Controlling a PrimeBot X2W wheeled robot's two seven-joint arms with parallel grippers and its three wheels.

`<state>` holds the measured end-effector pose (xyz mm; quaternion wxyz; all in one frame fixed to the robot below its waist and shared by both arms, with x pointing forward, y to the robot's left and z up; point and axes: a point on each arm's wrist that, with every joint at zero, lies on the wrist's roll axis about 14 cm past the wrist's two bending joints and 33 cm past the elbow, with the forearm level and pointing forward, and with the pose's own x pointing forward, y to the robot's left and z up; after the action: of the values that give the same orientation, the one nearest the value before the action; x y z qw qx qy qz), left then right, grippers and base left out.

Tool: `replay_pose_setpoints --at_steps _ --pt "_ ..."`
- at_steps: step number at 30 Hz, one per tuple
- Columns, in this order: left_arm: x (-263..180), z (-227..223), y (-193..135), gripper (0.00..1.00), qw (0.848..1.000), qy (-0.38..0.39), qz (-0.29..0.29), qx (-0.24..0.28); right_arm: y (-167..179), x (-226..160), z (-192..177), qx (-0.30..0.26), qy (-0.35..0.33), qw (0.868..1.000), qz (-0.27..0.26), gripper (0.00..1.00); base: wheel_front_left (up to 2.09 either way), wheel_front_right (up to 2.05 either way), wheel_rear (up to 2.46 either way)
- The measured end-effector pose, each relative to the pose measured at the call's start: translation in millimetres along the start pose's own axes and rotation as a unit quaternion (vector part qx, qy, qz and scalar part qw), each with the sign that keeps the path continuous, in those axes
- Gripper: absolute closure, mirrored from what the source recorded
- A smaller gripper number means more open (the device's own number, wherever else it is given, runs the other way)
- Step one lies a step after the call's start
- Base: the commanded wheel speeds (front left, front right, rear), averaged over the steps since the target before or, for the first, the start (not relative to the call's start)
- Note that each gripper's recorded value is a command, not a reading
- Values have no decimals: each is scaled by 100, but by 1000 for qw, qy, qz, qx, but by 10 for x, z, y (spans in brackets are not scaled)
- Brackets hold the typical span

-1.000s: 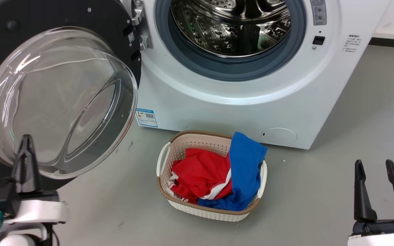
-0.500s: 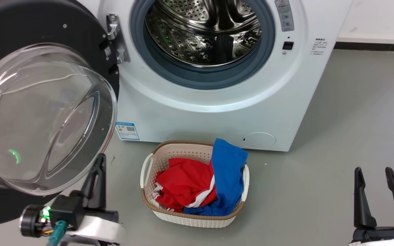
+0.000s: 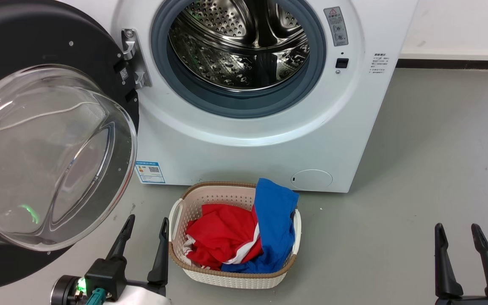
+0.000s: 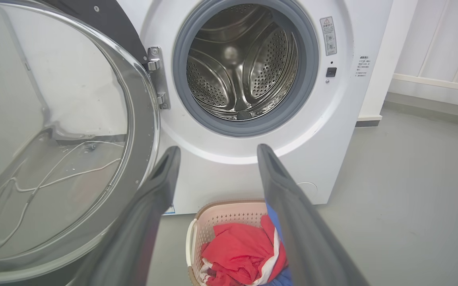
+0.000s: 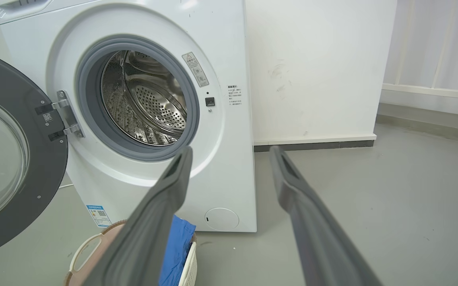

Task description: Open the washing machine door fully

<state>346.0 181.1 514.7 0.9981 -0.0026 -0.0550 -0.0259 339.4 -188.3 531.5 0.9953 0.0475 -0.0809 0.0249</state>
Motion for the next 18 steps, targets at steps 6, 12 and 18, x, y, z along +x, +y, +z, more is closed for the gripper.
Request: replay_pose_setpoints --at_steps 6,12,18 --pt "-37 -25 7 0 1000 4 5 -6 5 -21 -21 2 4 1000 0 0 0 0 0" --pt "-46 -32 25 0 1000 5 11 -7 13 -18 -26 2 4 1000 2 0 0 0 0" --pt "-94 -142 52 100 1000 23 21 -1 13 -36 -101 3 17 1000 1 100 0 0 0"
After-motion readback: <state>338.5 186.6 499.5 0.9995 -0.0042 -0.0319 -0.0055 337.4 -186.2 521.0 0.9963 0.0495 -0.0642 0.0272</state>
